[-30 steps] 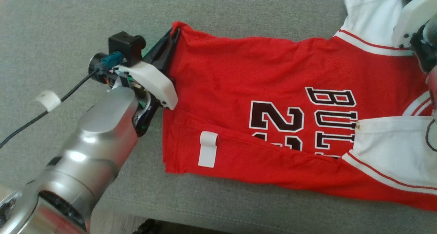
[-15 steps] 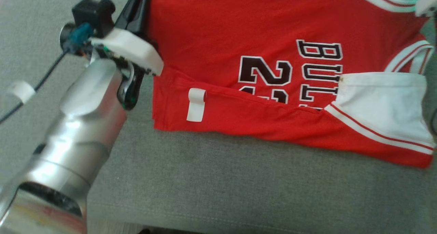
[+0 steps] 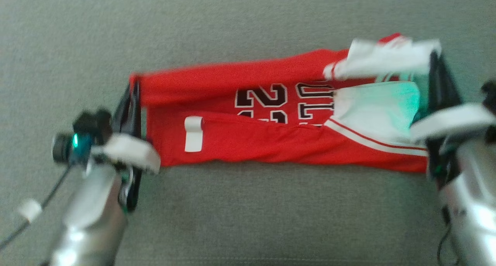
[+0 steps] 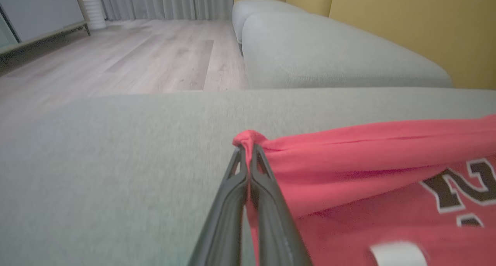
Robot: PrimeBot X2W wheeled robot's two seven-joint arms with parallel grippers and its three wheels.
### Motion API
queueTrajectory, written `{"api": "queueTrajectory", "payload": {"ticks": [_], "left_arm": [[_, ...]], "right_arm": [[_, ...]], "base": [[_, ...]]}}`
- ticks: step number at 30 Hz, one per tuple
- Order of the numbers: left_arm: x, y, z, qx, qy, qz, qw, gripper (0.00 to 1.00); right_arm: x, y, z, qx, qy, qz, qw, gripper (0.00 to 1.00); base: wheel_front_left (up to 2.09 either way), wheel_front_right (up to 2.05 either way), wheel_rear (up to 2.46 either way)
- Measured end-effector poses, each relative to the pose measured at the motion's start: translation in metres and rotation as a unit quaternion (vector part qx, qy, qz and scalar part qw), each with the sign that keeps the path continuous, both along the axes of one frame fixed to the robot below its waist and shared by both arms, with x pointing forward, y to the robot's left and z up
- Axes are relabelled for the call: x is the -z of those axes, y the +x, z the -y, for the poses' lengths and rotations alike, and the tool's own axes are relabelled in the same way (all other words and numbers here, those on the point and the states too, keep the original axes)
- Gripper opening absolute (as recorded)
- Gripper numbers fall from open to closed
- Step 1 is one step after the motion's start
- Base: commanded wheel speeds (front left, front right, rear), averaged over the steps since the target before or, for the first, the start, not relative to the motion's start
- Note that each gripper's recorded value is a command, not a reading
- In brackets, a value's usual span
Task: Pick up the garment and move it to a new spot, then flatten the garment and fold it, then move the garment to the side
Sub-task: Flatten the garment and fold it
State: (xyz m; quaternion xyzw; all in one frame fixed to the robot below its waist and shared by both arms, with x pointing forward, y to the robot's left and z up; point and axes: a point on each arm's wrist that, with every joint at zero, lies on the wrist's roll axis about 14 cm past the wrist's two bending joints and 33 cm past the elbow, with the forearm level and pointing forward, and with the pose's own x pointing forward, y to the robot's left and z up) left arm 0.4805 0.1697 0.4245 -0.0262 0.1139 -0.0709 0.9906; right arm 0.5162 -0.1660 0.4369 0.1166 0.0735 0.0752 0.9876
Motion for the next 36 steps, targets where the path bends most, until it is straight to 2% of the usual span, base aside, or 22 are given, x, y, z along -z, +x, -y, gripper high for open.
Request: {"api": "queueTrajectory", "payload": {"ticks": [2,3,4,5,6,7,12,20,29,36], "left_arm": [[0.016,-0.018,0.000,-0.007,-0.005,-0.023,1.000,0.04],[0.023,-0.027,0.002,-0.002,-0.004,-0.033,0.999,0.10],[0.028,-0.033,0.003,-0.004,-0.004,-0.039,0.999,0.24],[0.031,-0.038,0.004,-0.007,-0.005,-0.044,0.999,0.47],[0.034,-0.041,0.003,-0.011,-0.006,-0.047,0.999,1.00],[0.034,-0.042,0.001,-0.018,-0.003,-0.048,0.999,1.00],[0.017,-0.045,-0.008,-0.053,0.000,-0.019,0.998,1.00],[0.010,-0.074,-0.010,-0.071,0.013,-0.001,0.997,1.00],[0.010,-0.126,-0.009,-0.095,-0.009,-0.002,0.995,1.00],[0.012,-0.144,-0.012,-0.104,-0.020,-0.006,0.994,1.00]], "right_arm": [[0.012,-0.025,0.001,0.004,0.021,-0.021,1.000,0.00],[0.016,-0.036,-0.001,0.001,0.025,-0.029,0.999,0.00],[0.020,-0.046,-0.002,-0.001,0.029,-0.037,0.999,0.00],[0.024,-0.054,-0.001,0.004,0.036,-0.045,0.998,0.00],[0.027,-0.060,0.001,0.010,0.043,-0.050,0.998,0.45],[0.028,-0.064,0.003,0.015,0.049,-0.054,0.997,1.00],[0.017,-0.070,0.002,0.029,0.078,-0.042,0.996,1.00],[0.001,-0.077,0.005,0.040,0.027,-0.008,0.999,1.00],[0.016,-0.122,-0.010,0.036,0.023,-0.037,0.998,1.00],[0.017,-0.128,-0.016,0.031,0.024,-0.040,0.998,1.00]], "base": [[0.00,0.00,0.00],[0.00,0.00,0.00],[0.00,0.00,0.00],[0.00,0.00,0.00],[0.00,0.00,0.00],[0.00,0.00,0.00],[0.00,0.00,0.00],[0.00,0.00,0.00],[0.00,0.00,0.00],[0.00,0.00,0.00]]}}
